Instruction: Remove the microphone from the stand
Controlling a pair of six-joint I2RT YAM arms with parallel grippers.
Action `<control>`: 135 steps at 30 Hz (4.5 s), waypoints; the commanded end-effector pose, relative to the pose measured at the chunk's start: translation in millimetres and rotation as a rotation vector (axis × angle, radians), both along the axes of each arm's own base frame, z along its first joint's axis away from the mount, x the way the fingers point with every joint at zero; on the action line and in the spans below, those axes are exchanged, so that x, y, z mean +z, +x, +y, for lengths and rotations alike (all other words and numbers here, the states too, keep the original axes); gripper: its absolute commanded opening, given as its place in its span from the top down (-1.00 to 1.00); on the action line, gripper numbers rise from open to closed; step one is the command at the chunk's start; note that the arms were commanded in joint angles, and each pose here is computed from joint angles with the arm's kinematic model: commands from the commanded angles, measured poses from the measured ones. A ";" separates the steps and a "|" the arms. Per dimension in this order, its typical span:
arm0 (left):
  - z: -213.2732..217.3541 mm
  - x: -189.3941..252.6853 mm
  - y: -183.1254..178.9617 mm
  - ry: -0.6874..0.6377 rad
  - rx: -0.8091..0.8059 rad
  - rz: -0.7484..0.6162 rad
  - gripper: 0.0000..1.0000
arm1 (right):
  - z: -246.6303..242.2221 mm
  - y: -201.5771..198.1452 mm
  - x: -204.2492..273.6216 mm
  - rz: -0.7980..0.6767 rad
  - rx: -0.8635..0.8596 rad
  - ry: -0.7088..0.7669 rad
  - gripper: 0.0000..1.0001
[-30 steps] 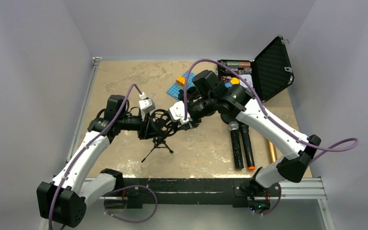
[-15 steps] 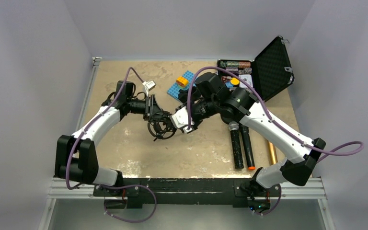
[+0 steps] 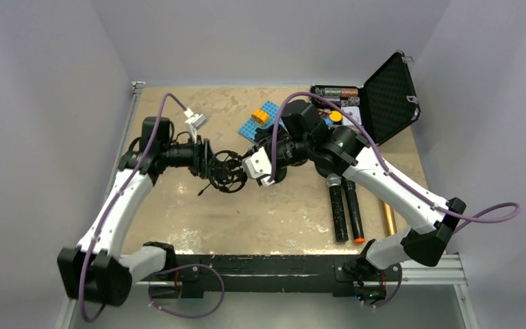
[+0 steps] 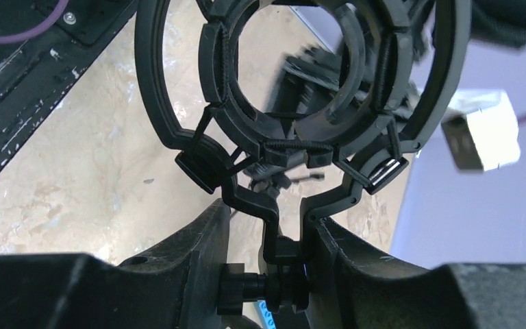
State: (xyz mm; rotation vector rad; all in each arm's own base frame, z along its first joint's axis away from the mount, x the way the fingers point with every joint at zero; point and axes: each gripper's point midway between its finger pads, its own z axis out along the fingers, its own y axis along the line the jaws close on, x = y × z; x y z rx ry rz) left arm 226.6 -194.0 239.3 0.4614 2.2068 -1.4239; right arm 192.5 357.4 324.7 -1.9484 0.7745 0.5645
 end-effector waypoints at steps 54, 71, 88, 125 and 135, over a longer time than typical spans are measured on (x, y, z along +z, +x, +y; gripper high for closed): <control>-1.2 -45.2 -35.2 0.320 -0.626 -1.683 -0.21 | 21.8 -5.9 5.0 0.473 -0.057 0.057 0.95; 26.4 -115.7 -65.3 0.430 -0.716 -1.497 -0.14 | 21.9 -2.9 1.1 0.461 -0.065 0.050 0.96; 10.9 -16.2 -42.7 0.391 -0.531 -1.713 -0.16 | 21.3 -1.6 1.3 0.454 -0.075 0.054 0.96; -5.5 -41.9 -24.3 0.367 -0.570 -1.655 0.58 | 26.7 4.5 -4.3 0.474 -0.095 0.051 0.98; 7.5 -37.5 -16.8 0.321 -0.213 -1.061 1.00 | 22.5 4.0 -5.0 0.426 -0.078 0.043 0.99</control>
